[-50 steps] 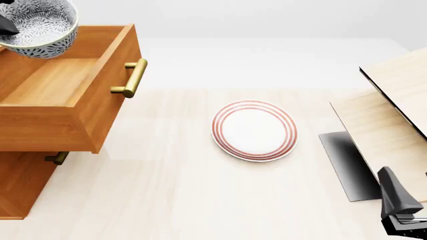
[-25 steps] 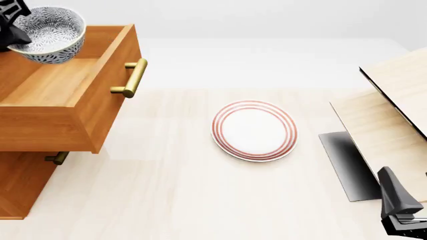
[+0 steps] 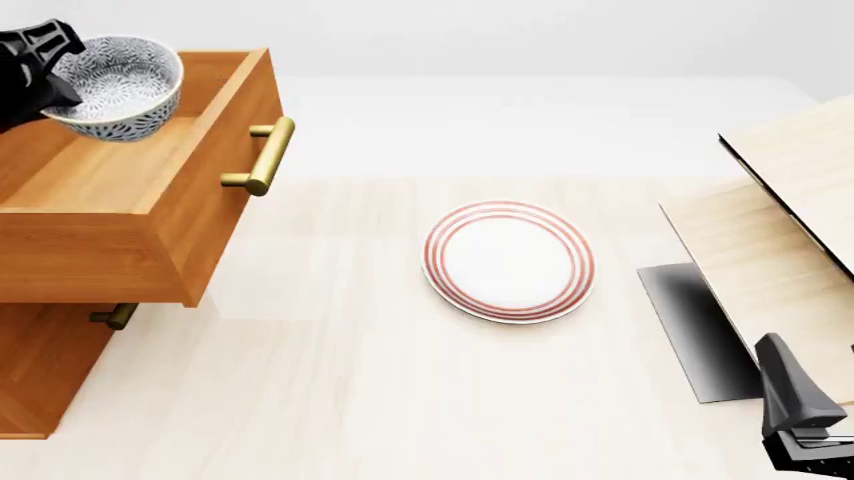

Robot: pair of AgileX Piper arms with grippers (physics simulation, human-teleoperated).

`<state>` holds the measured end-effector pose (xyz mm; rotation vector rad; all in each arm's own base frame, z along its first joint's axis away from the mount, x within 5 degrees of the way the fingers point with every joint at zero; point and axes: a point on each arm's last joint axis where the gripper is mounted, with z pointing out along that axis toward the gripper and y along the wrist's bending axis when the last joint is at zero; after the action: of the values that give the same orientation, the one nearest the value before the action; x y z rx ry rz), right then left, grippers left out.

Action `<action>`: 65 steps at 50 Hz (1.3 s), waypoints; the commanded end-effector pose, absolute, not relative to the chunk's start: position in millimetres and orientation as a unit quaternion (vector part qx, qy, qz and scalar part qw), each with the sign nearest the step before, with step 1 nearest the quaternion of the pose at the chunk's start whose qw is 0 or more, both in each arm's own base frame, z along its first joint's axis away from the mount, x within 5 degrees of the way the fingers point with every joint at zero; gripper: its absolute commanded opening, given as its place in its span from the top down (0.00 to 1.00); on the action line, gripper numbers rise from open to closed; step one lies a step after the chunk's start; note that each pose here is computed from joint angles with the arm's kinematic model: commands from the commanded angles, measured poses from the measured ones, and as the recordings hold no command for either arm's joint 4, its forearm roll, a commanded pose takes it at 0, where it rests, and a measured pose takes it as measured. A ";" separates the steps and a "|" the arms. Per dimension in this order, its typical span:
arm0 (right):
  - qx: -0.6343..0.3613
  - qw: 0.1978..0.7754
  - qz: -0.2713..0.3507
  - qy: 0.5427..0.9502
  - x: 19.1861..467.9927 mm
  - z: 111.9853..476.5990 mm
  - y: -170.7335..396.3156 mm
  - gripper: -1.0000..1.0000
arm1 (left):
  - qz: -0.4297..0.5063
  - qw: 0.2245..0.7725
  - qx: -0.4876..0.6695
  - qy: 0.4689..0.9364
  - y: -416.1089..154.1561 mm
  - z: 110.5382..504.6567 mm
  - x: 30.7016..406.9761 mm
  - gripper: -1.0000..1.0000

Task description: Open the top drawer of the cabinet and put the bowl in it.

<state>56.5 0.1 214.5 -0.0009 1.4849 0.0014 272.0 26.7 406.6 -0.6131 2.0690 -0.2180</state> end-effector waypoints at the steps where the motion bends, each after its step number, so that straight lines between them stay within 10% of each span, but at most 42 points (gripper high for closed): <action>1: 0.000 0.737 0.000 0.676 56.6 214.3 0.1 0.00 | -0.090 0.466 -0.255 0.843 28.7 398.4 279.4 1.00; 65: 0.000 0.737 0.000 0.676 56.5 214.4 0.1 0.00 | -0.079 0.444 -0.269 0.851 38.7 364.7 295.8 1.00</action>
<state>56.5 0.1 214.5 -0.0008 1.4849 0.0014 295.1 38.0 360.1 -0.6788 2.1181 -0.1978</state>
